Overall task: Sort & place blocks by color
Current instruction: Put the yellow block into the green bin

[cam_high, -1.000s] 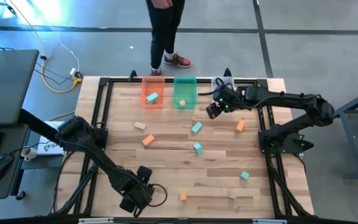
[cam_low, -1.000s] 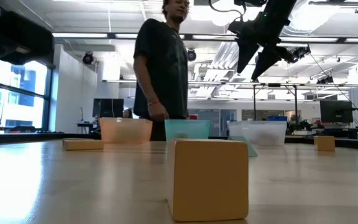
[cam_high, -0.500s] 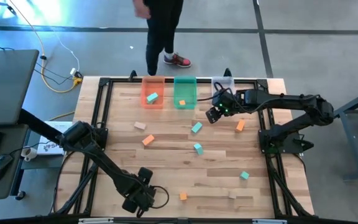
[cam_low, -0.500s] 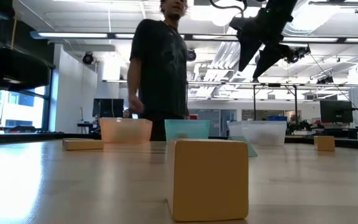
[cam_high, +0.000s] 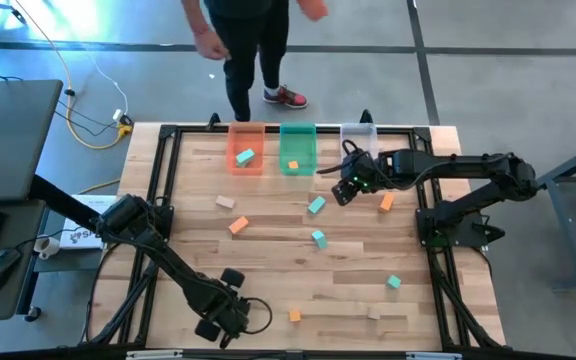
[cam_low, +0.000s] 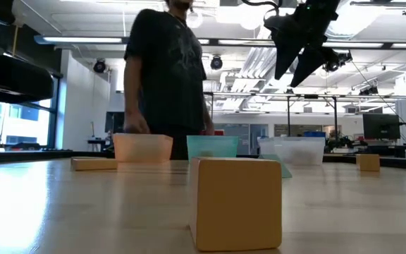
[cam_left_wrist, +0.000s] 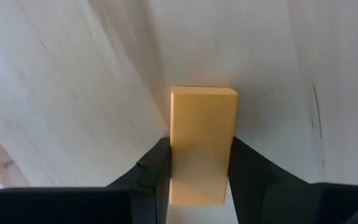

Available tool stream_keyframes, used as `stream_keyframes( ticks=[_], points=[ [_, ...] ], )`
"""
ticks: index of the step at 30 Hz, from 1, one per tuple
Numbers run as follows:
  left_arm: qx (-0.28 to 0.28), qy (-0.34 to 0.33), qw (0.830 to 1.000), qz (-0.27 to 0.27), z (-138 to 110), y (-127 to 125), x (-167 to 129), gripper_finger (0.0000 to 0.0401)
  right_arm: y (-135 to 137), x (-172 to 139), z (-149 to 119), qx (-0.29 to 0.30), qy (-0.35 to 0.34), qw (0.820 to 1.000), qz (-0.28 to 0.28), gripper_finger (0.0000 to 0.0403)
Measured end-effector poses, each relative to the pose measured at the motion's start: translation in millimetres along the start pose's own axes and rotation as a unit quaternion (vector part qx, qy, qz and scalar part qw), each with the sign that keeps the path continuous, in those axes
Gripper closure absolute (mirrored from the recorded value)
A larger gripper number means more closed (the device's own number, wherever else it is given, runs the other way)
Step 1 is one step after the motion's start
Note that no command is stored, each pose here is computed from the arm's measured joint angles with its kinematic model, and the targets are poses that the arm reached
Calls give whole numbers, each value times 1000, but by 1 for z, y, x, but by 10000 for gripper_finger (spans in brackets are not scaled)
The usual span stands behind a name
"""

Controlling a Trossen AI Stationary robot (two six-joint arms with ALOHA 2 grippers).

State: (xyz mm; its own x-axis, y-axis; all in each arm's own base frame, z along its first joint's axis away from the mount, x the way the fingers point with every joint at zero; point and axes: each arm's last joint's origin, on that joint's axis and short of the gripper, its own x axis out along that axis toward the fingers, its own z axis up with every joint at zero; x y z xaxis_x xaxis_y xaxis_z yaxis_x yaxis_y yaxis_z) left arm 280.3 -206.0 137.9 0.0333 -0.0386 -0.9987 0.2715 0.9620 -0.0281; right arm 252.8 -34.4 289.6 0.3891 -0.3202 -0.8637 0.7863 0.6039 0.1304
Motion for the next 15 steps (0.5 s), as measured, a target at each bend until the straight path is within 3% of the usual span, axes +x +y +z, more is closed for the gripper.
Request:
stream_keyframes(
  ticks=[7, 15],
  points=[
    [-20, -26, 999, 1, 2, 16, -19, 304, 4, -2, -4, -8, 5, 1000, 10, 164],
    [-56, -90, 994, 13, 6, 53, -55, 304, 11, -3, -9, -23, 20, 999, 38, 164]
  ],
)
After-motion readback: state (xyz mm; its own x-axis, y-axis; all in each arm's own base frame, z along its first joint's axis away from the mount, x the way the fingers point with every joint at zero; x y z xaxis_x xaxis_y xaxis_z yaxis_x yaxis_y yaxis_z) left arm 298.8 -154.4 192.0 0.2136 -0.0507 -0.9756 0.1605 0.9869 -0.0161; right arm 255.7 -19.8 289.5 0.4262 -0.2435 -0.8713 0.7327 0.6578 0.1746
